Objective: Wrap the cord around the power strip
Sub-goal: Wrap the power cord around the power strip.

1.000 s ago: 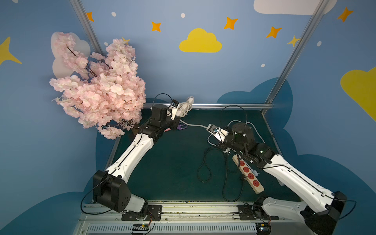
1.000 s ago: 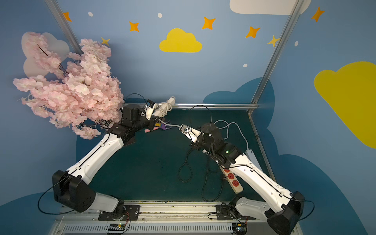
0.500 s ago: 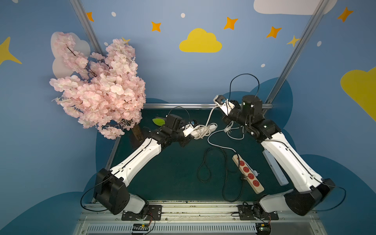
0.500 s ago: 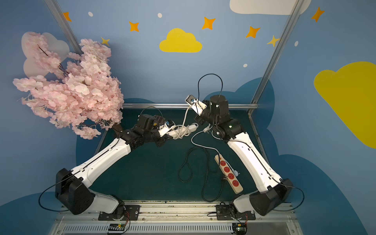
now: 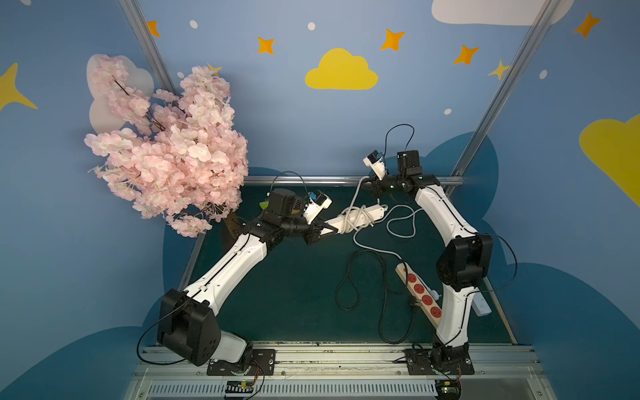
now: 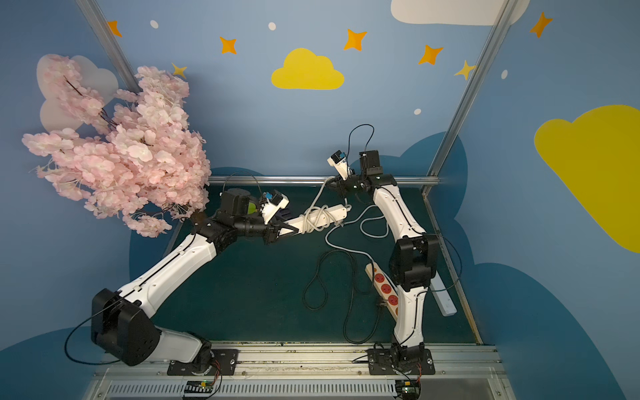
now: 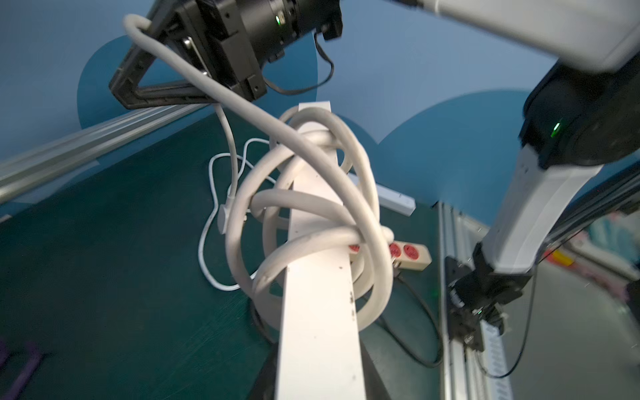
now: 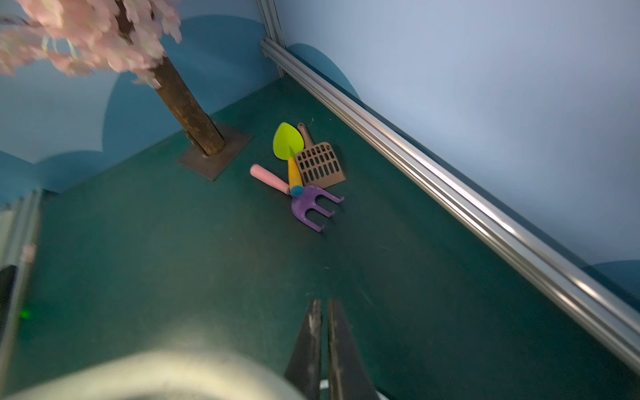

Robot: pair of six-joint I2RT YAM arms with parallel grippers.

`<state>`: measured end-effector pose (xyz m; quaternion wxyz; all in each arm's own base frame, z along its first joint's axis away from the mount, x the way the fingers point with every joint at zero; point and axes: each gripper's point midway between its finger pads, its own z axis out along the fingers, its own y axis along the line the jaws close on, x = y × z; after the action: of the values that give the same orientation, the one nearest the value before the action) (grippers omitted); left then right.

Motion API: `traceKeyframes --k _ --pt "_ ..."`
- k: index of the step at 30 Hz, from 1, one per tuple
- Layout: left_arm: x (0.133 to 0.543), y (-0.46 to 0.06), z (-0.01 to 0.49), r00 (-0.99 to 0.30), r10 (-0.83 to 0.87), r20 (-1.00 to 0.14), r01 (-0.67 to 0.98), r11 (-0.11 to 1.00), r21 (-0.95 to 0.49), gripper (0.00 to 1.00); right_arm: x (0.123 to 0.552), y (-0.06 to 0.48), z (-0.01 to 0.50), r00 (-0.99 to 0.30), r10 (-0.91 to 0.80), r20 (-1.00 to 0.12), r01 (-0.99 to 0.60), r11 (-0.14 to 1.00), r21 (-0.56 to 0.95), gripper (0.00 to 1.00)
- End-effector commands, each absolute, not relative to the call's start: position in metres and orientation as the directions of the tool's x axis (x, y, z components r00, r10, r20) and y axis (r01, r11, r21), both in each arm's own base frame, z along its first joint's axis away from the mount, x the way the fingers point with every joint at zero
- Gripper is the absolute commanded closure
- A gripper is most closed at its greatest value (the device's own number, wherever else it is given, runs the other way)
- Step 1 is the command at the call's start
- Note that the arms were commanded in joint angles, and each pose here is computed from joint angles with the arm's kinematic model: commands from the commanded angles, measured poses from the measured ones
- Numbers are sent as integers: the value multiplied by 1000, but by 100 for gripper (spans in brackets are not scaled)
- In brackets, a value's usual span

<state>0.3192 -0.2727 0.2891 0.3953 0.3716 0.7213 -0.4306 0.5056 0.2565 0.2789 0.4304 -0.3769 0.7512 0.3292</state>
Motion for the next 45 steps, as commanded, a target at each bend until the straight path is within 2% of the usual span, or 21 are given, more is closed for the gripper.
traceKeyframes --k 1,3,8,18,23,24,26,28,34,39,42,45 --pt "275 -277 388 -259 6 -966 962 88 -257 98 544 235 294 -352 -108 -930 -775 591 225 90" --pt "287 -275 396 -246 -24 -969 958 146 -247 97 546 246 276 -389 -77 -918 -751 604 268 83" --pt "312 -267 402 -247 -76 -966 926 275 -258 98 551 266 241 -425 -26 -905 -702 640 312 80" --pt "318 -258 412 -243 -101 -965 908 325 -263 97 556 278 184 -493 -7 -870 -640 681 357 75" --pt "321 -255 414 -241 -105 -965 898 353 -262 98 554 282 169 -516 0 -857 -639 666 385 73" --pt "322 -254 414 -243 -106 -964 895 359 -265 97 553 282 168 -516 3 -856 -638 666 387 74" --pt "326 -251 413 -242 -113 -964 883 386 -267 98 548 286 164 -517 3 -856 -639 663 389 89" --pt "339 -244 413 -245 -141 -959 850 445 -283 98 541 290 159 -533 1 -846 -628 670 396 98" --pt "387 -215 416 -227 -256 -940 712 615 -339 97 475 321 149 -596 -59 -801 -627 658 418 100" --pt "422 -195 388 -223 -215 -951 601 738 -308 97 396 345 150 -584 -216 -782 -709 605 362 100" --pt "429 -194 367 -220 -116 -969 587 778 -226 98 356 346 160 -507 -355 -785 -780 576 243 100" --pt "435 -193 328 -227 94 -969 534 844 -43 98 329 340 180 -345 -543 -765 -852 523 13 100"
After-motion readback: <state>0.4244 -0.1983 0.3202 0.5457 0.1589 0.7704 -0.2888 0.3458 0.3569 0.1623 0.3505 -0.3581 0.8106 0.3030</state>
